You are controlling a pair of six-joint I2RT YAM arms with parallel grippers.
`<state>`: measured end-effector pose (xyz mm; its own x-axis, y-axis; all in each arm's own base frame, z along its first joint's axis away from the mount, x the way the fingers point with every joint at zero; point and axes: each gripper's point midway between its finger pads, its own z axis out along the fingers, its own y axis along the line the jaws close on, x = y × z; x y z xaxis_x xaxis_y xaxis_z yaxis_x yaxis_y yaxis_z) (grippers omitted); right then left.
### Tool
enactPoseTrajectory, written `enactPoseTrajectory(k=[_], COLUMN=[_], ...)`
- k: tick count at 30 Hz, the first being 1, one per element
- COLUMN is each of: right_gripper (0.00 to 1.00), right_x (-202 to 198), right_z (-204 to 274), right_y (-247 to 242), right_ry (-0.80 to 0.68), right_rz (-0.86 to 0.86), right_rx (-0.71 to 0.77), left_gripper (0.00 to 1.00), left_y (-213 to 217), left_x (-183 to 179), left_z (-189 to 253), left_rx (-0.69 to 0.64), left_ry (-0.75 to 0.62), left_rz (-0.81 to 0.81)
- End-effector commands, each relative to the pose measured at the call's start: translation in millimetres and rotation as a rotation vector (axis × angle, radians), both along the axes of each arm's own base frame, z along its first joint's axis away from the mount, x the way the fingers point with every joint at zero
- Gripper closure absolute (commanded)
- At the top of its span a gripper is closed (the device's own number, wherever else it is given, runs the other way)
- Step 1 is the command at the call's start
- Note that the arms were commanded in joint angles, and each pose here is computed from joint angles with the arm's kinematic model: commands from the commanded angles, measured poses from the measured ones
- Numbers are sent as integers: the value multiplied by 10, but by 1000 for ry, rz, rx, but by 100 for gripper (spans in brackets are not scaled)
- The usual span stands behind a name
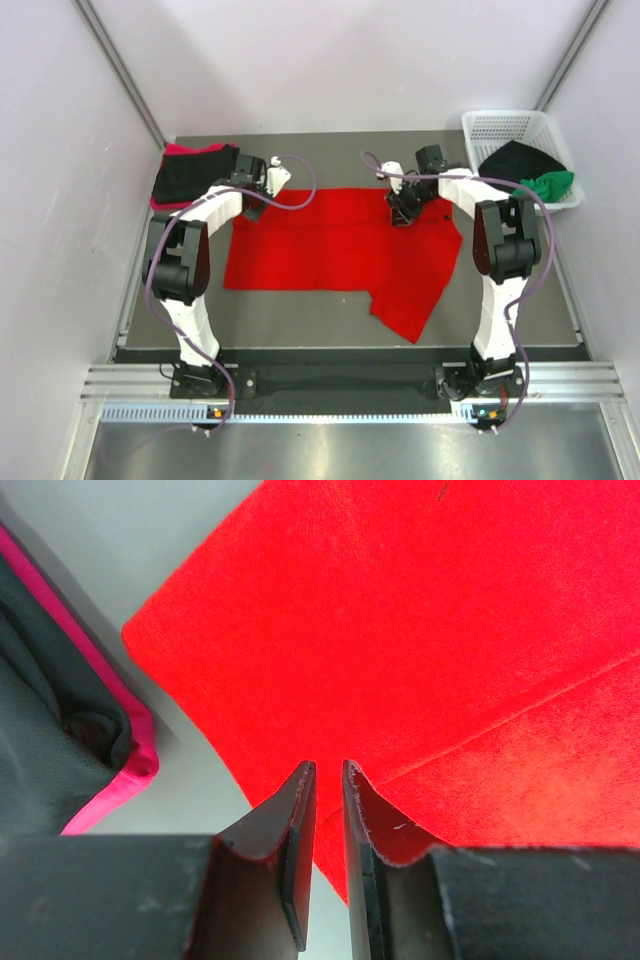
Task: Fold and stack the t-shirts
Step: Fold the tshirt
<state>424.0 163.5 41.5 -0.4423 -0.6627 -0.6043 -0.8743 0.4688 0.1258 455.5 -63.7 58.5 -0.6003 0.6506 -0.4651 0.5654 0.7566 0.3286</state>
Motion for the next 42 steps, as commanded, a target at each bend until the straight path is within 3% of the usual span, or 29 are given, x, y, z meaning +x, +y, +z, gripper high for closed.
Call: enactPoseTrajectory(k=[1, 5, 9, 12, 17, 22, 33, 41, 42], right_gripper=[69, 73, 88, 93, 95, 95, 93, 93, 89], right_x=[114, 117, 122, 105, 10, -207, -654, -734, -725], right_z=[29, -19, -13, 132, 600, 760, 614, 627, 640], right_y=[88, 45, -17, -51, -14, 53, 140, 69, 65], right_ry=[-62, -80, -100, -131, -223, -215, -143, -134, -133], right_rz=[-15, -32, -51, -72, -75, -73, -59, -103, -115], right_rx=[-14, -52, -83, -91, -78, -78, -132, -173, -174], left_gripper=[78, 78, 78, 78, 78, 79, 79, 79, 79], left_y=[-4, 3, 13, 14, 18, -9, -5, -23, -15], left_x=[52, 46, 26, 25, 33, 77, 154, 140, 140], left_z=[78, 92, 89, 98, 132, 159, 282, 270, 270], left_rx=[5, 8, 11, 12, 10, -1, -21, -42, -38], left_ry=[-40, -44, -43, -48, -60, -76, -94, -86, -84], left_rz=[-2, -1, 0, -3, -5, -12, -8, -3, 0])
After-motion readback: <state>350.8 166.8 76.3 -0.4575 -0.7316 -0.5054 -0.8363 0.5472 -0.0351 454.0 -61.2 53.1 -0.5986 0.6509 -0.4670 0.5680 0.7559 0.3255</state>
